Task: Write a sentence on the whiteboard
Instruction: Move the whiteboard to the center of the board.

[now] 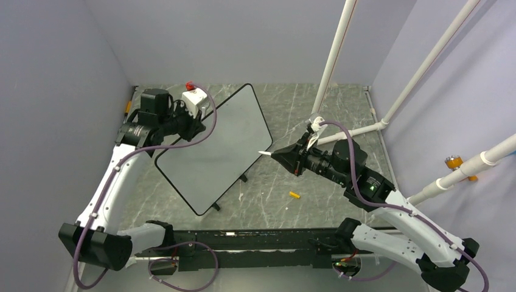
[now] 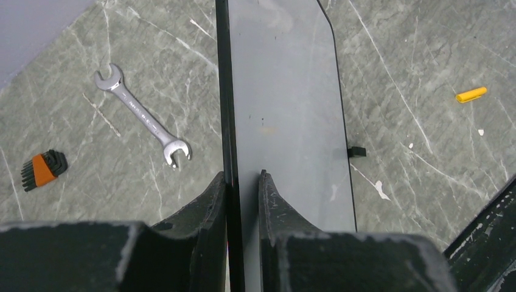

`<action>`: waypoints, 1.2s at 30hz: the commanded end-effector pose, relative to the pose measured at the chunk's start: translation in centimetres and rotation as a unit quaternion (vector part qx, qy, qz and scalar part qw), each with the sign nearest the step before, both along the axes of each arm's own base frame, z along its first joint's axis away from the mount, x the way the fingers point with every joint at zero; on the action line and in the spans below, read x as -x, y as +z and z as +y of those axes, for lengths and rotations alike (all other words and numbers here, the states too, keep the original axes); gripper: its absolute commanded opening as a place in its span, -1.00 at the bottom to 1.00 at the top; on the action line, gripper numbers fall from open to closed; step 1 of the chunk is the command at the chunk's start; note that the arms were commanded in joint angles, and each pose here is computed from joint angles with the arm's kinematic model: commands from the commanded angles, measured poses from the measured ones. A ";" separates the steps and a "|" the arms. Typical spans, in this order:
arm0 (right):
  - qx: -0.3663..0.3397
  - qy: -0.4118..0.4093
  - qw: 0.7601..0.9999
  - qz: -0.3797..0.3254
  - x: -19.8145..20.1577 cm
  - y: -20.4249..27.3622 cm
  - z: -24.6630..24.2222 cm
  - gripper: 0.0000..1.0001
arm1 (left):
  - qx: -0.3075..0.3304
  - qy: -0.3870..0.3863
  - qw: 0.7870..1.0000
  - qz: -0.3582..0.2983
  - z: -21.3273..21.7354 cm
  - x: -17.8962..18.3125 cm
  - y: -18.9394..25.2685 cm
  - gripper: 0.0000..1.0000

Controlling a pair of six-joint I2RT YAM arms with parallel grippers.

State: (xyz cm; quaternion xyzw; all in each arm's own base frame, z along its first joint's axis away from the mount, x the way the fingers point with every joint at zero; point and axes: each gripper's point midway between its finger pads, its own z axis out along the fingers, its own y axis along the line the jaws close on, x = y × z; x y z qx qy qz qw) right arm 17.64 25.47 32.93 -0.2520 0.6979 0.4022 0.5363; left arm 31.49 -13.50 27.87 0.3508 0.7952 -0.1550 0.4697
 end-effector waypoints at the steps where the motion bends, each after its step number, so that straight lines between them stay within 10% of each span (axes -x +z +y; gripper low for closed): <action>1: -0.019 0.012 1.000 0.002 0.8 0.4 0.1 -1.00 | -0.032 0.026 0.999 -0.004 2.0 1.5 -0.4 -1.00; 36: -0.015 0.027 0.999 0.036 1.0 -3.5 1.0 -1.00 | 0.064 0.013 0.992 0.110 0.9 4.1 -8.5 -1.00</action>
